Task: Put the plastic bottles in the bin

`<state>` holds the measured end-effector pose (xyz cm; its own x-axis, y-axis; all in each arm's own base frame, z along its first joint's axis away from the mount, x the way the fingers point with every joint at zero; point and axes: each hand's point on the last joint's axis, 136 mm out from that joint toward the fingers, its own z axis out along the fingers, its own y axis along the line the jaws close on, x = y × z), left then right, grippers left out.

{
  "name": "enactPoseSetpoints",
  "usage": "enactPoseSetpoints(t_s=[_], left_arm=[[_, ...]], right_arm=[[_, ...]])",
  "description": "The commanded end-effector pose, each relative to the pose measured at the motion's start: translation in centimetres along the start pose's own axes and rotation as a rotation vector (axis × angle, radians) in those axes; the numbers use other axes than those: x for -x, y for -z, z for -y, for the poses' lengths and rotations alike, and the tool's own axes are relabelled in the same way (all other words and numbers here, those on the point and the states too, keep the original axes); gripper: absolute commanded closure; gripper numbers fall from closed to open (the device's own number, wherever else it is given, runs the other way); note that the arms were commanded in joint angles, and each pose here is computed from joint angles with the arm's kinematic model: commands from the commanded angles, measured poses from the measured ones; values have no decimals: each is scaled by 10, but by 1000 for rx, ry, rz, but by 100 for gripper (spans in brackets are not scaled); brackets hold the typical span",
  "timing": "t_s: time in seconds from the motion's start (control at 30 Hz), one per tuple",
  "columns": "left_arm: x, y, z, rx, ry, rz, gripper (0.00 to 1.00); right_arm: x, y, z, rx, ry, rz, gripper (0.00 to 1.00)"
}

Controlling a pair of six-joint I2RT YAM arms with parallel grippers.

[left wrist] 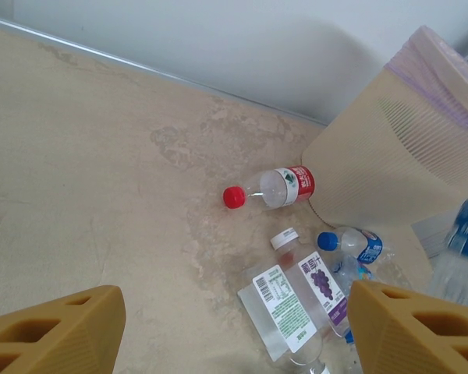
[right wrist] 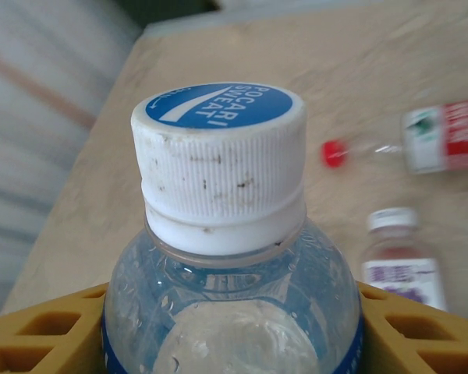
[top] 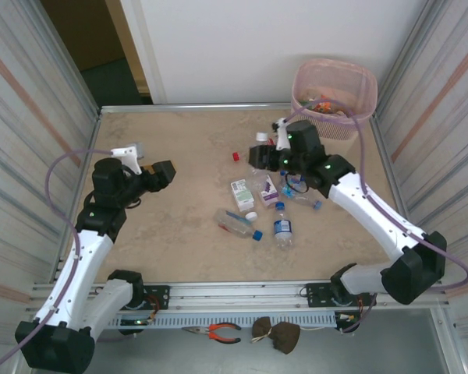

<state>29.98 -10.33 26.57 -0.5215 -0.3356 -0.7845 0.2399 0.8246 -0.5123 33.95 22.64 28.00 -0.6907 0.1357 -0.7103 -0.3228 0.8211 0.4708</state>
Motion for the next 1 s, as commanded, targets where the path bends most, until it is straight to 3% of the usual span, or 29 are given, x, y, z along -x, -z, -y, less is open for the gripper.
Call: enactPoseSetpoints(t_s=[0.0, 0.63, 0.87, 0.97], left_arm=[[6, 3, 1, -7, 4, 37, 25], [8, 5, 2, -15, 15, 52, 24], [9, 4, 1, -11, 16, 55, 24], [9, 4, 1, -9, 15, 58, 24]], right_arm=[[44, 27, 16, -68, 13, 120, 39], [205, 113, 122, -363, 53, 435, 40], [235, 112, 162, -461, 61, 444, 42], [237, 103, 184, -518, 66, 388, 42]])
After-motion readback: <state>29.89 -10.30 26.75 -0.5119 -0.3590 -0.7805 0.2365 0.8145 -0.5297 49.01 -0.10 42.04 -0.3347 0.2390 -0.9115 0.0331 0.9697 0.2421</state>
